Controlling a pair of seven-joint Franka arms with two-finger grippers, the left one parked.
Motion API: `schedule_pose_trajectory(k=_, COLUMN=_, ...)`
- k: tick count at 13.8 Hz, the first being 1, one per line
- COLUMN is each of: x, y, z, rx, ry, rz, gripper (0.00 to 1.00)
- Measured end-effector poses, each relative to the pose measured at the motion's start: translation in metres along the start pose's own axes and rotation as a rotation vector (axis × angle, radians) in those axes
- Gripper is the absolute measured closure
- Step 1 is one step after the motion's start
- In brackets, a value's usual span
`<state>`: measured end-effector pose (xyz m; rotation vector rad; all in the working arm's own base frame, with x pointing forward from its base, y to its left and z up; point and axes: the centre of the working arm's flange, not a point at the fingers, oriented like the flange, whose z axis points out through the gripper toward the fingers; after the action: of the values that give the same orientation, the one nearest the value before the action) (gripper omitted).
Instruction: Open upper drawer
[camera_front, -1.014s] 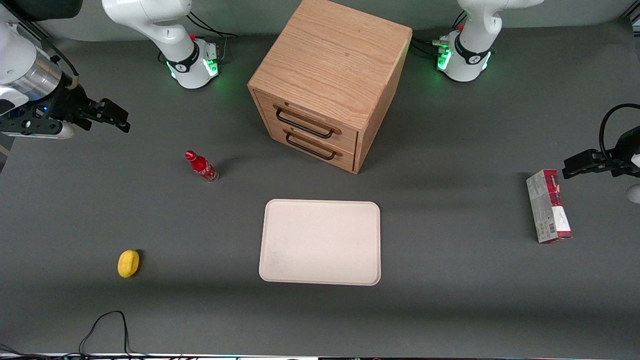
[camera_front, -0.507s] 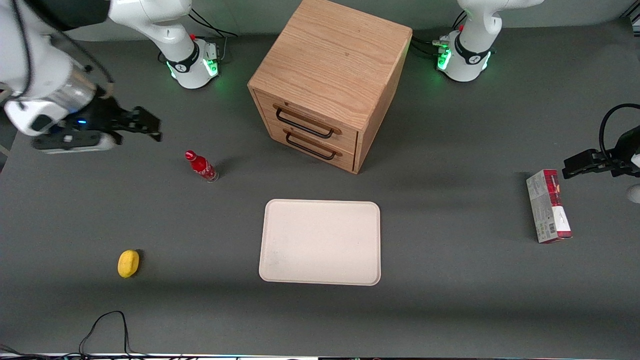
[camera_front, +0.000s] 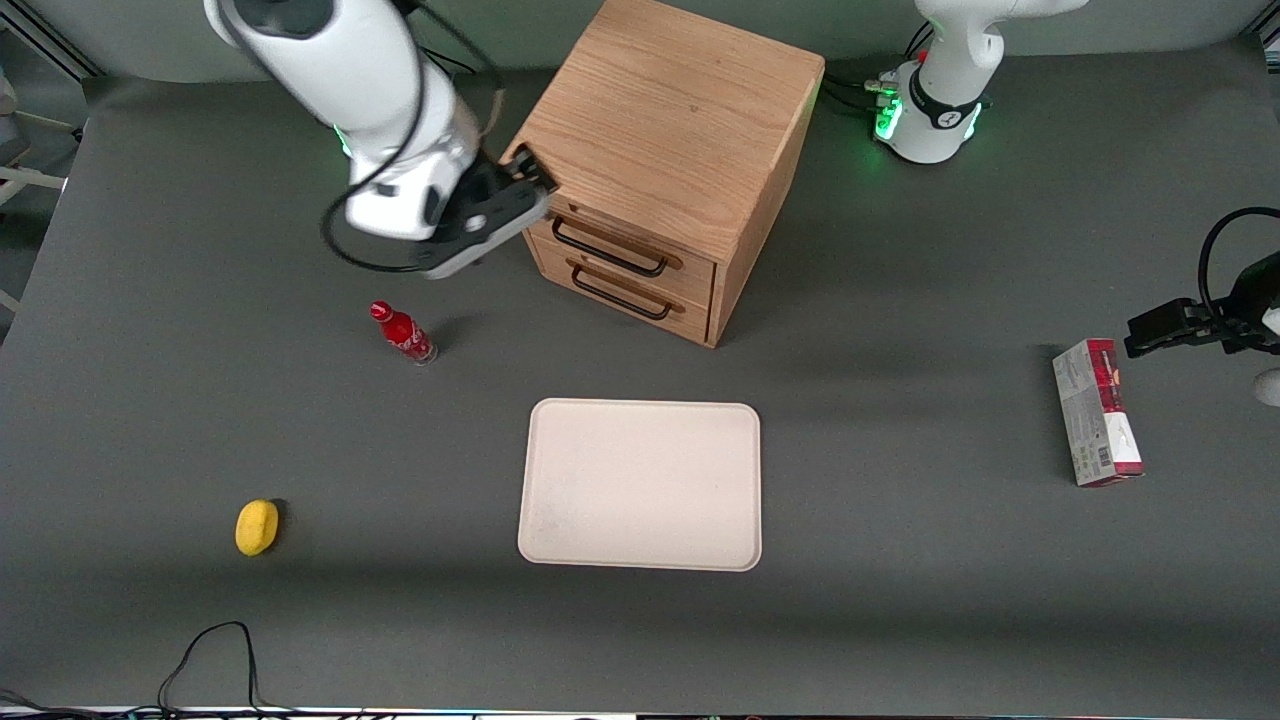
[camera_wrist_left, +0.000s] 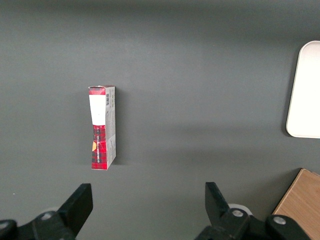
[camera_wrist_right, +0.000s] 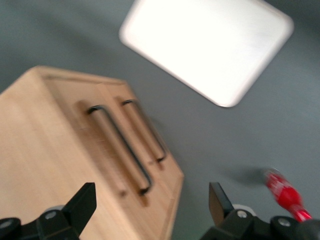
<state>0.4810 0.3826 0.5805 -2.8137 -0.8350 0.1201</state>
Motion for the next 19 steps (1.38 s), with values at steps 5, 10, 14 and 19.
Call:
schedule_pose_trajectory(k=5, x=0.022, y=0.012, z=0.056, rx=0.165, ry=-0.097, rz=-0.256, gripper=0.0)
schedule_pose_trajectory(k=10, x=0.037, y=0.029, z=0.136, rx=0.219, ry=-0.134, rz=-0.302, gripper=0.0)
schedule_pose_trajectory(k=14, x=0.032, y=0.022, z=0.17, rx=0.215, ry=-0.132, rz=-0.302, gripper=0.0)
schedule_pose_trajectory(k=19, x=0.028, y=0.024, z=0.189, rx=0.184, ry=-0.132, rz=-0.311, gripper=0.0)
